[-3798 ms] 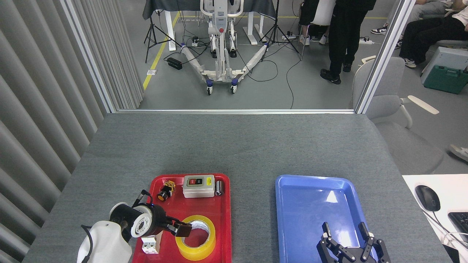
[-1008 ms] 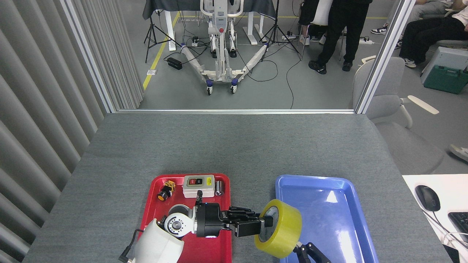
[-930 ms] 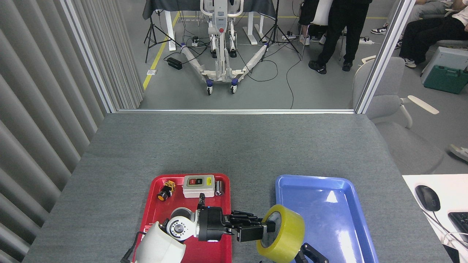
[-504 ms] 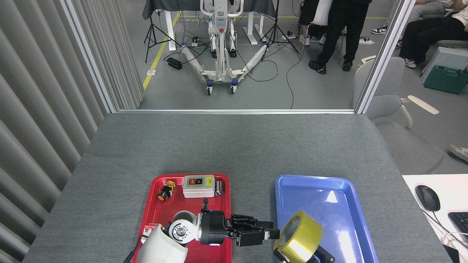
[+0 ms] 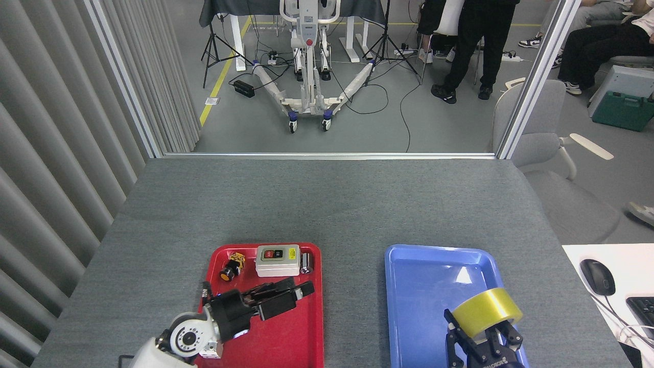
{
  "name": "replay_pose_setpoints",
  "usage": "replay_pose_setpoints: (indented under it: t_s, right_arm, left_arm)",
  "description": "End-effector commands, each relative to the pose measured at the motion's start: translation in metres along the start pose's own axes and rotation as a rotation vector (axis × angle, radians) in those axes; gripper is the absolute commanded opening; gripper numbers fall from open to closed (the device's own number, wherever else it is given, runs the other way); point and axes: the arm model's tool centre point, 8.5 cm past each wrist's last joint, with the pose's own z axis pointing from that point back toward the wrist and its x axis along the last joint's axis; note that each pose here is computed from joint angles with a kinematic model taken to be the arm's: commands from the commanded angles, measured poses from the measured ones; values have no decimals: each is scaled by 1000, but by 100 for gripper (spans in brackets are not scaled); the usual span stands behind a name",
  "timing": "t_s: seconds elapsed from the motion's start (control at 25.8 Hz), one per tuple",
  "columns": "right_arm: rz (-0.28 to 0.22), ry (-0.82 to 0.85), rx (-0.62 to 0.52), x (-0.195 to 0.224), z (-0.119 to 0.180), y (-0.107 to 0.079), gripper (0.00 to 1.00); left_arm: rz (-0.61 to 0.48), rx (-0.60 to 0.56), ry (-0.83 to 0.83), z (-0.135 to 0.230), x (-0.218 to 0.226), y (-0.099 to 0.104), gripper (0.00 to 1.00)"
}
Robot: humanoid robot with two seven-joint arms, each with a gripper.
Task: Place and move tape with both arms
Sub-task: 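Lower the tape into the blue tray with the right gripper and open it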
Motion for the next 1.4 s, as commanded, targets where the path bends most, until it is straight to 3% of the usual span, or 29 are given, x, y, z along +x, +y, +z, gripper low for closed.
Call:
replay_pose_setpoints:
  t_s: [0.0, 0.08, 0.19, 0.27, 0.35, 0.39, 0.5, 0.58, 0.78, 0.81, 0.89, 0.93, 1.2, 1.36]
  right_arm:
    - [-24, 169, 210, -31, -14, 0, 0]
    - [-60, 218, 382, -39, -18, 3, 0]
    - [-102, 242, 593, -43, -24, 2, 0]
    - [-112, 237, 663, -43, -28, -1, 0]
    - [-128, 228, 697, -43, -33, -1, 0]
    - [-136, 215, 698, -41, -38, -2, 0]
    - [-150, 189, 682, -38, -51, -9, 1]
    - [-155, 191, 677, -38, -53, -11, 9]
    - [-155, 193, 680, -38, -53, -9, 48]
    - [-157, 195, 682, -38, -52, -8, 58]
    - [-160, 198, 682, -38, -51, -7, 91]
    - [-164, 200, 683, -37, -51, -6, 98]
    - [-155, 190, 633, -32, -52, -11, 99]
    - [-124, 223, 379, -36, -44, -21, 99]
  left_arm:
    - [-230, 185, 197, 53, -8, -1, 99]
    - [-331, 238, 314, 72, -1, -8, 99]
    - [-397, 303, 460, 86, 14, -29, 99]
    - [-518, 337, 531, 85, 13, -34, 99]
    - [-658, 289, 563, 73, 13, -47, 99]
    - [-701, 258, 585, 70, 11, -52, 99]
    - [-683, 225, 622, 70, 3, -55, 99]
    - [-664, 230, 654, 73, -2, -51, 99]
    - [-668, 235, 701, 83, -22, -41, 99]
    - [-670, 238, 702, 84, -22, -40, 99]
    - [-675, 242, 707, 85, -22, -37, 99]
    - [-675, 243, 709, 85, -22, -37, 99]
    - [-696, 277, 690, 87, -20, -34, 99]
    - [-715, 292, 685, 90, -17, -29, 99]
